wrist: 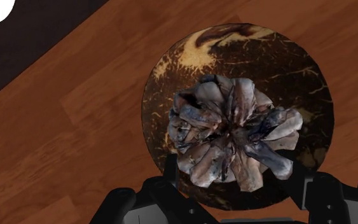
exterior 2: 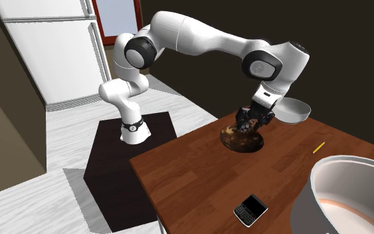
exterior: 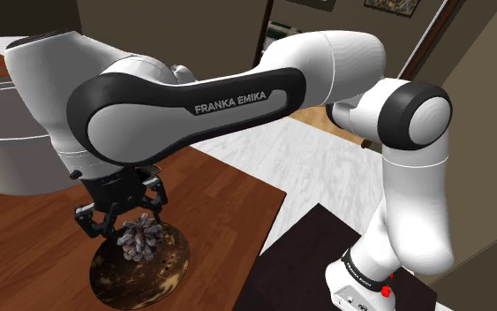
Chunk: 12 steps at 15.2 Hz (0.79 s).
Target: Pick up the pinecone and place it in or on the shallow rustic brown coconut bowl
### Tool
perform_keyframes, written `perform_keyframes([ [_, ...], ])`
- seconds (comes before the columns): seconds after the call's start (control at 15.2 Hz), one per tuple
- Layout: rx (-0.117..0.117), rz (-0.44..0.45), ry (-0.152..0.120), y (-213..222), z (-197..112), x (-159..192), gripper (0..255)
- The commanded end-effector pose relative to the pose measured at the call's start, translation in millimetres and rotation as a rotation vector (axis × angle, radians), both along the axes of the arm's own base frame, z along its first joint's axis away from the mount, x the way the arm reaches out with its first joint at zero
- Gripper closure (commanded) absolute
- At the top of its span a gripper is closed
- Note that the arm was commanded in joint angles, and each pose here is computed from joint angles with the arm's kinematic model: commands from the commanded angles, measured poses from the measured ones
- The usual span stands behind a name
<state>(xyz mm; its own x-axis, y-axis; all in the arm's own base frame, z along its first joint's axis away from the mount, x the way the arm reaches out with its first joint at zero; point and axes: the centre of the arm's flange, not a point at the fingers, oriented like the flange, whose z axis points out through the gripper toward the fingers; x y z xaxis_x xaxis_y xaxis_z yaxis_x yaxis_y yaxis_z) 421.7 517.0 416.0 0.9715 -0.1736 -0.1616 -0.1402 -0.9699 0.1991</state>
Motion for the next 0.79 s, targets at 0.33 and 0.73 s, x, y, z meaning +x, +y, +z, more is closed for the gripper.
perform_keyframes([
  [0.33, 0.001, 0.000, 0.000, -0.5, -33.1, 0.8, 255],
  [0.73, 0.001, 0.000, -0.001, -0.5, -33.1, 0.8, 255],
])
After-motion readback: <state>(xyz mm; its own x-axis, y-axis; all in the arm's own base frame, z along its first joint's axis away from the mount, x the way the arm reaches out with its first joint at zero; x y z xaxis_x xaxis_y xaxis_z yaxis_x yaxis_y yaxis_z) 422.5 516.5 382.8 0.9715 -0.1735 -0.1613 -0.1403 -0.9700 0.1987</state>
